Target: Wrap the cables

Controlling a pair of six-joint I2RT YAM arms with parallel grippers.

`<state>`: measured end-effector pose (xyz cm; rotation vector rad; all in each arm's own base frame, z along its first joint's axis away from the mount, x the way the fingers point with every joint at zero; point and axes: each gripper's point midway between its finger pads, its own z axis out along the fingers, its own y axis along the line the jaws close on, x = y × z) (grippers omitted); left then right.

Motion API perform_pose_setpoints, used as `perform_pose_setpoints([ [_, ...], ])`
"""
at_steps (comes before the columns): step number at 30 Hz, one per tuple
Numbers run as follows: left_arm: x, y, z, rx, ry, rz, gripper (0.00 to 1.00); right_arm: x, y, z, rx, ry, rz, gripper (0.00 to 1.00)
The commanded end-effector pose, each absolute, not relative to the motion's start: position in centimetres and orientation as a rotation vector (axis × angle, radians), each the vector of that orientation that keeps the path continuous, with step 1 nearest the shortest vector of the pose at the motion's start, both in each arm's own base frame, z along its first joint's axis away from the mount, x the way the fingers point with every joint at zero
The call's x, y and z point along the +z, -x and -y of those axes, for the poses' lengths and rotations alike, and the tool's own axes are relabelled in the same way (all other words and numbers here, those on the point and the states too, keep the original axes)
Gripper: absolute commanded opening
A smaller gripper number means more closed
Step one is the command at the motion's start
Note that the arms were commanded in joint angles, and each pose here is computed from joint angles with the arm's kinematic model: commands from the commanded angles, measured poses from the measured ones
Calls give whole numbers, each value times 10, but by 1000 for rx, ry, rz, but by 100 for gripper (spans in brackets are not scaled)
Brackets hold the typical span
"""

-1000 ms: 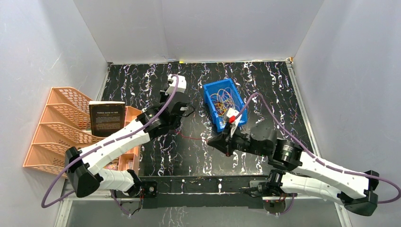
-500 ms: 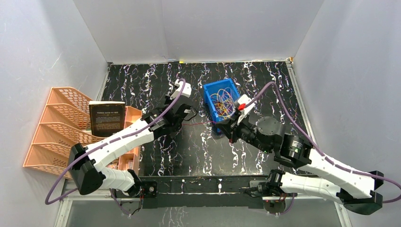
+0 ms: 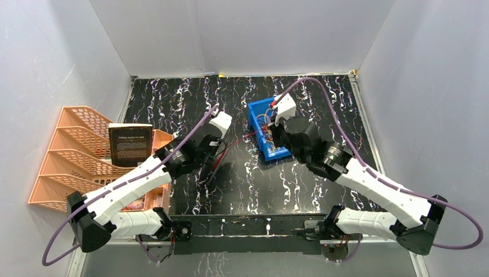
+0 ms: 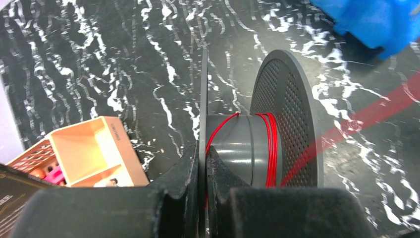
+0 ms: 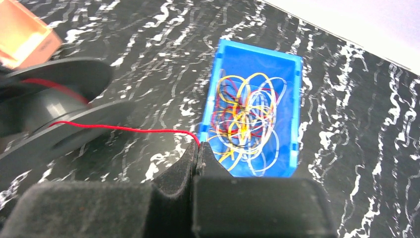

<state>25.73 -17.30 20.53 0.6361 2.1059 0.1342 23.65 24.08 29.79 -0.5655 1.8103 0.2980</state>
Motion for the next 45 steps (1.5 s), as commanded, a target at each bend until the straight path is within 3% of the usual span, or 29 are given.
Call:
perform_pose_setpoints([
  [1,227,-236,184,-70,-708,-2073,0,315,-275,-229,301,465,-1800,0],
  [10,278,-196,205,-446,-720,-1970,0,260,-298,-236,415,430,-1927,0],
  [24,375,-181,204,-713,-482,-1744,0,173,-256,-249,740,381,-2080,0],
  [45,405,-228,209,-815,-19,-1544,0,181,-179,-288,1504,163,-1878,0],
])
